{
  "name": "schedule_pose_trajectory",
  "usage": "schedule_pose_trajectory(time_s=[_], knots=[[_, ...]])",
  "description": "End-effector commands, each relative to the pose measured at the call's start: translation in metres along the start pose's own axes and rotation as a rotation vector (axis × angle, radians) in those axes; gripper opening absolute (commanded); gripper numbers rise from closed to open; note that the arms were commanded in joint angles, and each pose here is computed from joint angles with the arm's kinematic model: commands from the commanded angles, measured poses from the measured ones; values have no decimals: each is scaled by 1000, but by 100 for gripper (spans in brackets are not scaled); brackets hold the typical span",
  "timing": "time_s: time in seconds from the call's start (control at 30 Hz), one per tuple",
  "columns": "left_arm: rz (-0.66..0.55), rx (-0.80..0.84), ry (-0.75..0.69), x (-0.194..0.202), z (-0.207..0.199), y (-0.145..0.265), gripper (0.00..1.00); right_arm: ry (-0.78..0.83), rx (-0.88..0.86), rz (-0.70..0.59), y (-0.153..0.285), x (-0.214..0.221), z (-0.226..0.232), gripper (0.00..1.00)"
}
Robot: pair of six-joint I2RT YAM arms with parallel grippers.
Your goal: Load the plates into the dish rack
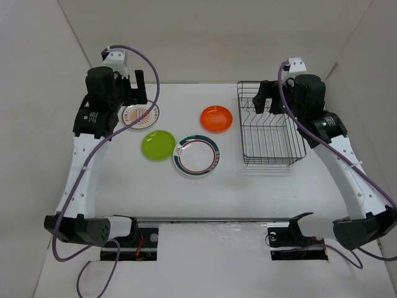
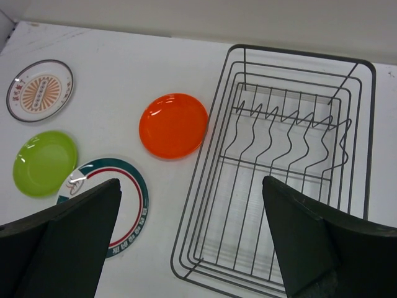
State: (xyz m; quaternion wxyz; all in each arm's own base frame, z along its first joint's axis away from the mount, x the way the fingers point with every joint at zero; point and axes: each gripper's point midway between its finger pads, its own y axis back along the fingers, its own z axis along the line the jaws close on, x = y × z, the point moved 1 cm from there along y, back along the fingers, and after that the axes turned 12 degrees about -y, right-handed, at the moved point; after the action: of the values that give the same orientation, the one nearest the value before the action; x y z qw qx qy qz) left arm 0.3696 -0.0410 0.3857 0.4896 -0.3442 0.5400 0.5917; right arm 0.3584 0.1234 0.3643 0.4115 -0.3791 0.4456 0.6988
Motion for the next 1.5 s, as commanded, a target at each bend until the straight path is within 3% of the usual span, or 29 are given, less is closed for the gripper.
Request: schedule_pose_trajectory(time_s=[0.0, 0.2, 0.4, 0.63, 0.87, 1.3, 1.47], knots=[[-38, 1, -1, -10, 2, 4, 100, -1, -39, -48, 6, -14, 6, 100], [-7, -159, 49, 14, 40, -17, 100, 26, -158, -21, 7, -2, 22, 100], [70, 11, 173, 61, 63, -70, 100, 45, -269, -16, 14, 6, 39, 100], [187, 73, 390, 144, 106, -113, 100, 88, -433, -5, 30, 26, 80, 100], [239, 226, 495, 193, 100, -151, 100, 113, -474, -11, 36, 33, 100, 100], [337, 272, 582, 280, 89, -204, 95, 116, -466, -46, 51, 43, 97, 100], [350, 267, 598, 295, 90, -216, 95, 101, -440, -83, 57, 37, 91, 100]])
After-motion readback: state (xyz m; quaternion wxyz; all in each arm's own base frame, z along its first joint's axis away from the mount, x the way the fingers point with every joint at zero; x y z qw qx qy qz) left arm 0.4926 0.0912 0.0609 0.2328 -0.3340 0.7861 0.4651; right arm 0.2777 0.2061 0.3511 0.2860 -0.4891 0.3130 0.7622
